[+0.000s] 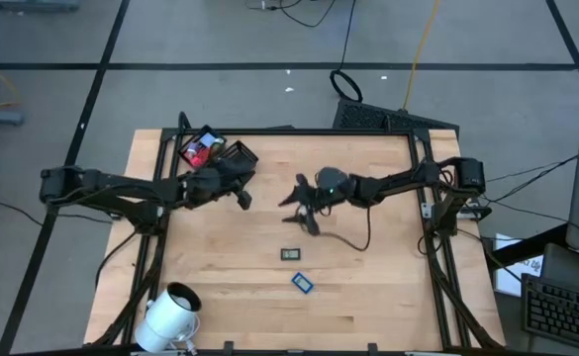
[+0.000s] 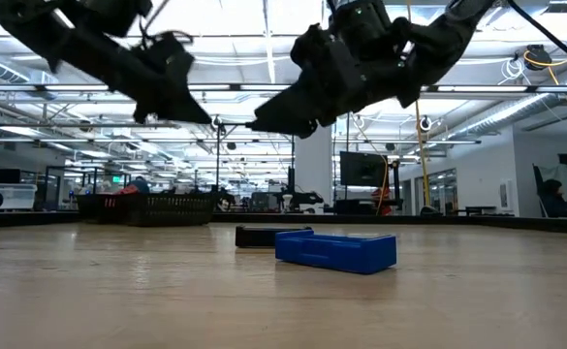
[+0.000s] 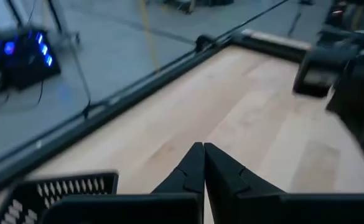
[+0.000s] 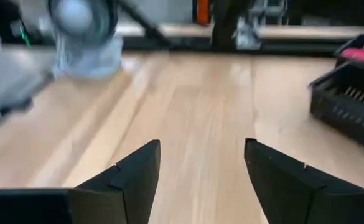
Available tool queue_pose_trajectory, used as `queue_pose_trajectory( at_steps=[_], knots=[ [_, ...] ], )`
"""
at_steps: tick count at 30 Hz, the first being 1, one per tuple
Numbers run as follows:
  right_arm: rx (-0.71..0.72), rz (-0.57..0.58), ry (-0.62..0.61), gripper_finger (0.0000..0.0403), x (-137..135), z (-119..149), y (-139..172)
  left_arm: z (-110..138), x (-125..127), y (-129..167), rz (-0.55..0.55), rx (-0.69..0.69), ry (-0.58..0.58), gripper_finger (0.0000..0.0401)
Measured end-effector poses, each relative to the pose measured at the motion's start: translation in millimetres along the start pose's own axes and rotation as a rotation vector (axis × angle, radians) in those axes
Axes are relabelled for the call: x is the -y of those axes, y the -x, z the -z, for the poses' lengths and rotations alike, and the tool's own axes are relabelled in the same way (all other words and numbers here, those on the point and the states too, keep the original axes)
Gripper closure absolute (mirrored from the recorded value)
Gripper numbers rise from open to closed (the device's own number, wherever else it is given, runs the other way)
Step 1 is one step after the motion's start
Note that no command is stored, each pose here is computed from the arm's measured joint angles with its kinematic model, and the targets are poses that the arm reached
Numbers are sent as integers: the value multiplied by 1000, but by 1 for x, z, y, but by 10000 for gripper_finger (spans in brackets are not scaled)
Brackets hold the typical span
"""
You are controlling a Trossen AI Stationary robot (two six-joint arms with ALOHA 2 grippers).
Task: Pick & Place Office items
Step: Put the blue timer into the black bin
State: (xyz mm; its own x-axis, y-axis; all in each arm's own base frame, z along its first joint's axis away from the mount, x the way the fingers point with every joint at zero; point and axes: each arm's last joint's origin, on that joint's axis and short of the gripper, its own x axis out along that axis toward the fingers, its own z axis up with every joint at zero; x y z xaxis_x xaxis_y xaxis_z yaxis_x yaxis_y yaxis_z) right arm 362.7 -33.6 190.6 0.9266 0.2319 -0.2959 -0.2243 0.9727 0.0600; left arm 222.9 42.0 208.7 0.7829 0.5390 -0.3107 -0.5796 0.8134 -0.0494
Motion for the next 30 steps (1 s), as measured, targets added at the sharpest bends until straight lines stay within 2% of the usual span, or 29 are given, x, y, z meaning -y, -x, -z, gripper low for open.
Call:
queue_pose_trajectory(
  at_steps=[5, 10, 14, 18, 21, 23, 26, 30],
  knots=[
    [-142, 81, 114, 177, -34, 11, -10, -17, 8, 25, 83, 108, -55, 388],
    [-221, 116, 165, 176, -75, 18, -16, -27, 20, 51, 199, 196, -42, 374],
    [-252, 120, 201, 173, -117, 23, -18, -26, 37, 65, 309, 226, -83, 382],
    [-242, 130, 217, 158, -164, 27, -14, -29, 59, 79, 434, 334, -119, 393],
    [-230, 134, 176, 141, -192, 30, -9, -31, 74, 89, 535, 425, -129, 394],
    [-227, 142, 102, 129, -202, 33, -7, -31, 80, 94, 559, 465, -132, 387],
    [-269, 160, -32, 113, -206, 42, -7, -28, 85, 96, 533, 465, -128, 364],
    [-332, 204, -152, 106, -205, 63, -15, -22, 89, 89, 501, 428, -119, 318]
  ],
)
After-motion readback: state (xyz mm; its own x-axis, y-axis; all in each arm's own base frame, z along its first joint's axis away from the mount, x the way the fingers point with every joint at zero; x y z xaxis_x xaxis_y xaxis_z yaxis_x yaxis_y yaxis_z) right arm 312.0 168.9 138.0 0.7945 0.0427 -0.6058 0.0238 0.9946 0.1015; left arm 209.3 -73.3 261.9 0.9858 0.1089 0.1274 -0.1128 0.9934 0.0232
